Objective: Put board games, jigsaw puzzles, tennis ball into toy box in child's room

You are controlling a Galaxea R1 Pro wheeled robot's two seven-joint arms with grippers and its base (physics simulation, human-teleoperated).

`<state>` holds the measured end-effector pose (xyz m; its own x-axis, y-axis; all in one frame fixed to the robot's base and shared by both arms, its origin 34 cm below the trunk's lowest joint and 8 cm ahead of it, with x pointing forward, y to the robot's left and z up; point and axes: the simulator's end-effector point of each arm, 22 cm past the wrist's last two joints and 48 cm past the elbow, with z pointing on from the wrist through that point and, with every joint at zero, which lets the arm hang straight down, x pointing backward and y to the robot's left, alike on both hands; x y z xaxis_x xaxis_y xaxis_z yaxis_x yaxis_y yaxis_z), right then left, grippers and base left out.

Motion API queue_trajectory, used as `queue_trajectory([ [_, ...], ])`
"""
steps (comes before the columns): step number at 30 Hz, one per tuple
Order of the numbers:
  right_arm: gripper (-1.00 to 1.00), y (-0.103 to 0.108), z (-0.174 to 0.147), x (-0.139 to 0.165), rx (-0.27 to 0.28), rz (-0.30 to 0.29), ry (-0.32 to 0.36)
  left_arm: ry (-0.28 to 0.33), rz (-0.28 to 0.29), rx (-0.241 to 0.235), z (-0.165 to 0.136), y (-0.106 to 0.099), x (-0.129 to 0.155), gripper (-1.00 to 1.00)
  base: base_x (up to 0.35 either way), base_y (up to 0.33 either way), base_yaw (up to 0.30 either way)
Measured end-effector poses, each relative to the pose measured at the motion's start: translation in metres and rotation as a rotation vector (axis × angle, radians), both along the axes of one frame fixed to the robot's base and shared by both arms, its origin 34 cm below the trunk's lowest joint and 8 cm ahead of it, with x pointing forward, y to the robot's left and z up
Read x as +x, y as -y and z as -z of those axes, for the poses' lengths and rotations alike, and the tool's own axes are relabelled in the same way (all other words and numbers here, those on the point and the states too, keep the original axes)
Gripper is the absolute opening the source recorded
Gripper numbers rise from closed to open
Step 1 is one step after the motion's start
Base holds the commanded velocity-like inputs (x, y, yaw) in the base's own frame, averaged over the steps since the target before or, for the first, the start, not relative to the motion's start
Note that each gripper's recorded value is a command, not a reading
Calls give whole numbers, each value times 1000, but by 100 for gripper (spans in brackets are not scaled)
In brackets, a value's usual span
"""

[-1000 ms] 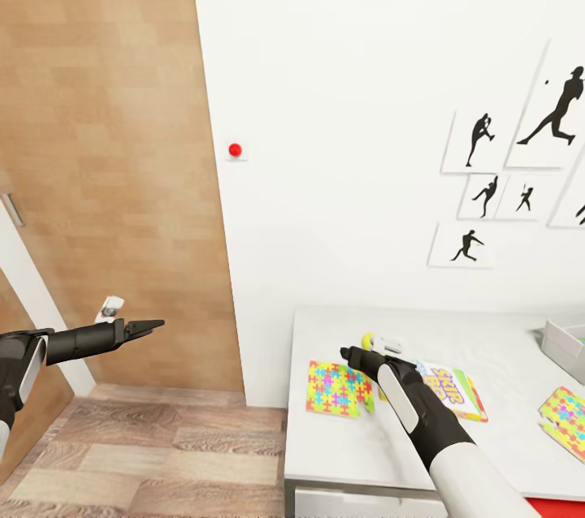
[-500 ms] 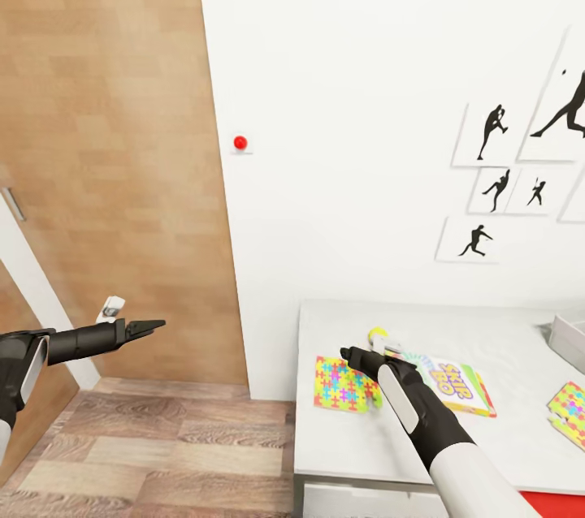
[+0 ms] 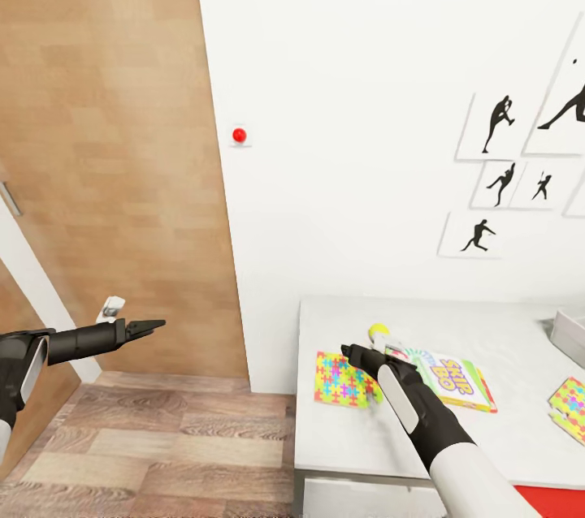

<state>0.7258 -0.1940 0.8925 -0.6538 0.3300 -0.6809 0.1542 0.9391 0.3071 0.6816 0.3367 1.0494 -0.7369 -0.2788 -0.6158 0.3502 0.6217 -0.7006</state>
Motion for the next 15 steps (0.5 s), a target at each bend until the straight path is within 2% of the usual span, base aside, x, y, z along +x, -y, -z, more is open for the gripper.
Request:
queue_trajectory([
  [9,100,2,4,3,-6,11,18,-15,0,0,9,0,1,100,0,0,0],
  [15,100,3,14,1,-9,17,6,-26,0,0,14,1,2,100,0,0,0],
])
